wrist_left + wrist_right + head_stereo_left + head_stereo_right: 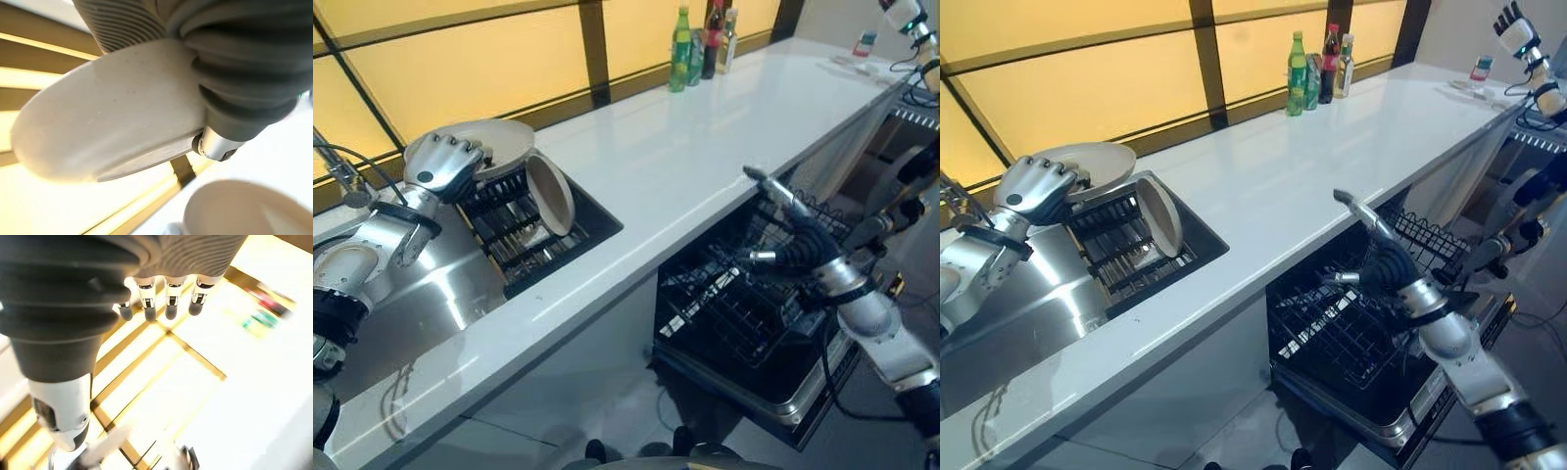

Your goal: Pick up plates and place into dishwasher.

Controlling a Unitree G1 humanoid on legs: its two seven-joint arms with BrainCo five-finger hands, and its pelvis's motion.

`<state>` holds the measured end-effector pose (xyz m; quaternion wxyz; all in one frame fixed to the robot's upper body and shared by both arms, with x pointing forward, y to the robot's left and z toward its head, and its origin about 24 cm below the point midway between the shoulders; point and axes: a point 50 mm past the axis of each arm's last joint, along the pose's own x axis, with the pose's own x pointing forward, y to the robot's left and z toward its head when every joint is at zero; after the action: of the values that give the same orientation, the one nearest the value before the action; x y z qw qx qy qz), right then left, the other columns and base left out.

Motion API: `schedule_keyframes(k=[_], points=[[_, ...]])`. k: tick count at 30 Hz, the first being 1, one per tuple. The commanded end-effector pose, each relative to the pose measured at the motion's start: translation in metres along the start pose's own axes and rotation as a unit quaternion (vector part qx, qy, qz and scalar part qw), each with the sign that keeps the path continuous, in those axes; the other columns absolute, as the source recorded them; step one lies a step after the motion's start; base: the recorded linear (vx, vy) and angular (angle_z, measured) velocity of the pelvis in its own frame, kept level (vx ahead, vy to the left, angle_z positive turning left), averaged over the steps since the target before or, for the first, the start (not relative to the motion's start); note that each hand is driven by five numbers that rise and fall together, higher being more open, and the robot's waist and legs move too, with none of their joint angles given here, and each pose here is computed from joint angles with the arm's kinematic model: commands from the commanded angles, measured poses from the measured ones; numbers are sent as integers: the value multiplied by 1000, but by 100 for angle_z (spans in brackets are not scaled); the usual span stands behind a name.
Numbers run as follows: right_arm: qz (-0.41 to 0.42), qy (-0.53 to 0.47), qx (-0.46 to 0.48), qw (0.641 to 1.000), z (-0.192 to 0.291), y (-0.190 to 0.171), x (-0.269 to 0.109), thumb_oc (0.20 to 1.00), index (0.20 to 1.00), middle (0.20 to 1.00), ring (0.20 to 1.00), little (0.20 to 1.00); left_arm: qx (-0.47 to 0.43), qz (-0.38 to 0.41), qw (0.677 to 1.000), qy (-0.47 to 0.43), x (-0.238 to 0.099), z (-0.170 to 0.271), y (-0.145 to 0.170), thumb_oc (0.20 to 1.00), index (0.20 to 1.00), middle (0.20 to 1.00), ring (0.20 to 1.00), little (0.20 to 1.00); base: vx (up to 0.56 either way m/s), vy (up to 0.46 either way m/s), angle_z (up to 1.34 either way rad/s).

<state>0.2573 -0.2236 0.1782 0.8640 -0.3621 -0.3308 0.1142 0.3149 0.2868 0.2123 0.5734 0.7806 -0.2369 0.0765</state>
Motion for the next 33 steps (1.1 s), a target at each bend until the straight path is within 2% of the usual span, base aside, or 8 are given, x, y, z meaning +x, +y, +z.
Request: schedule_keyframes(k=[1, 6, 10, 13, 19, 25, 33], points=[[-67, -89, -96, 989, 26, -32, 23, 1000, 1000, 1000, 1000, 1000, -42, 96, 995, 4, 5, -7, 44, 200, 200, 200, 200, 200, 12, -55, 5], [-74, -130, -173, 974, 42, -43, 50, 1000, 1000, 1000, 1000, 1000, -108, 128, 982, -84, 14, 30, 64, 200, 200, 200, 200, 200, 11, -47, 8], [-59, -147, -218, 963, 52, -49, 77, 1000, 1000, 1000, 1000, 1000, -205, 117, 957, -170, 27, 60, 77, 200, 200, 200, 200, 200, 15, -44, 3], [-35, -155, -239, 958, 56, -45, 98, 1000, 1000, 1000, 1000, 1000, -284, 89, 927, -228, 38, 84, 84, 200, 200, 200, 200, 200, 33, -25, 4], [3, -151, -246, 957, 56, -33, 122, 1000, 1000, 1000, 1000, 1000, -384, 43, 872, -301, 50, 114, 95, 200, 200, 200, 200, 200, 12, -6, 0], [52, -129, -251, 958, 48, -20, 133, 1000, 1000, 1000, 1000, 1000, -434, 32, 830, -349, 52, 132, 107, 200, 200, 200, 200, 200, 0, 0, 0], [87, -87, -236, 964, 36, -10, 143, 1000, 1000, 1000, 1000, 1000, -459, 44, 803, -378, 54, 144, 119, 200, 200, 200, 200, 200, 0, 0, 0]])
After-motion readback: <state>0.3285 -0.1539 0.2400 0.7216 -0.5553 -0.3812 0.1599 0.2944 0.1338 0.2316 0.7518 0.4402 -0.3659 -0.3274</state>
